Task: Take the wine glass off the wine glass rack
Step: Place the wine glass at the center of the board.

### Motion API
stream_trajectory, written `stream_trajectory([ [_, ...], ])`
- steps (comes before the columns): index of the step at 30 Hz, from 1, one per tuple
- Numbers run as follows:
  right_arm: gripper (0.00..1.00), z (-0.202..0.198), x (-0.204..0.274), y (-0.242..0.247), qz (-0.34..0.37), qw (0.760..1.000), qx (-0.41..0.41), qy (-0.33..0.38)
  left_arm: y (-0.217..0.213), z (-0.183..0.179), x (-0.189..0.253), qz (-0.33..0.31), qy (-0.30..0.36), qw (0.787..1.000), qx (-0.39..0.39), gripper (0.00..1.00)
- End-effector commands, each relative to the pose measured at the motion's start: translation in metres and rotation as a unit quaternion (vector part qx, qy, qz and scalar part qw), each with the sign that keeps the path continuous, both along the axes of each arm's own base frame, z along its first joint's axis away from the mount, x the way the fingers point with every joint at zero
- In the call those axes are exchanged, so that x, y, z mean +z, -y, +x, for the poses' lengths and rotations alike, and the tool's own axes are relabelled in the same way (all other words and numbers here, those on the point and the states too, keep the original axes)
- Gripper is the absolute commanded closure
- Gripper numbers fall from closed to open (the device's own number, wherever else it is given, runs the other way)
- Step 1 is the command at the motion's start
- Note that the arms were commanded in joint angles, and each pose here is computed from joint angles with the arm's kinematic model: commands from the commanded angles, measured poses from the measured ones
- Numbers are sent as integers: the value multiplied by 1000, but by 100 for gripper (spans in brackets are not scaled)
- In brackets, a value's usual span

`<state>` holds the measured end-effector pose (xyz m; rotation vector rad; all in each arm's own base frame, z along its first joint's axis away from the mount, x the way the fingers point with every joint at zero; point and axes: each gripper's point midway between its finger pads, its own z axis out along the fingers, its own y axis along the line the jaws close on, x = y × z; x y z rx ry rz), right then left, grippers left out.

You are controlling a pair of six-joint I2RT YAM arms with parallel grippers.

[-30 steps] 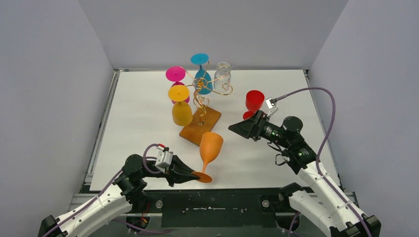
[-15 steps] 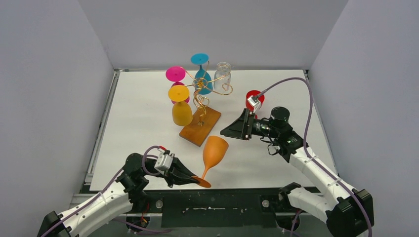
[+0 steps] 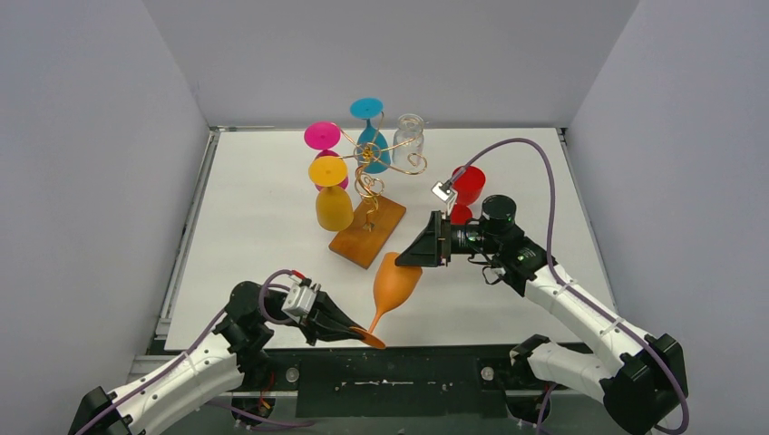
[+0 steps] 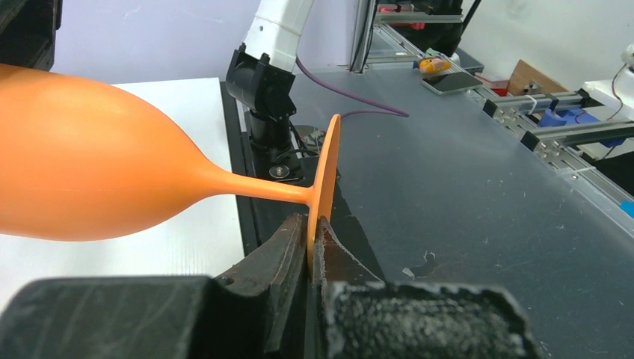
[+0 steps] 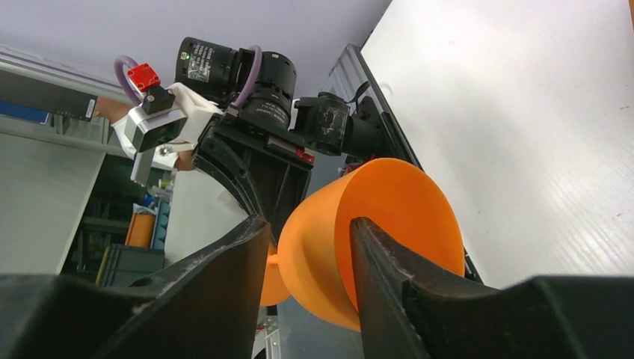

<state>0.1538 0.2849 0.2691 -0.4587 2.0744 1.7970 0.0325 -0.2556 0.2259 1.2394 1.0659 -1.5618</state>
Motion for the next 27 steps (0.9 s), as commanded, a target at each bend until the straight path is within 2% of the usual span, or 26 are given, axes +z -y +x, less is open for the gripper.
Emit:
stream_trajectory([
  [1,60,-10,30,-1,32,998,36,34,-1,1,8,-17,21,1000,2,100],
  [4,71,-13,33,-2,37,998,45,31,-1,1,10,-22,25,999,5,100],
  [7,87,-16,35,-2,42,997,54,29,-1,5,8,-19,18,999,20,100],
  [8,89,-17,36,-2,43,997,55,30,0,7,8,-17,17,999,22,100],
  [12,87,-23,41,-1,53,995,74,30,0,8,7,-16,19,999,25,100],
  [15,72,-25,41,-1,54,995,81,28,0,9,10,-20,22,999,29,100],
  [16,70,-26,41,-1,54,995,82,28,0,10,9,-21,22,999,33,100],
  [24,74,-34,40,-1,56,993,101,25,0,14,8,-18,30,998,45,100],
  [27,68,-38,39,-2,57,992,109,25,0,15,8,-18,31,998,48,100],
])
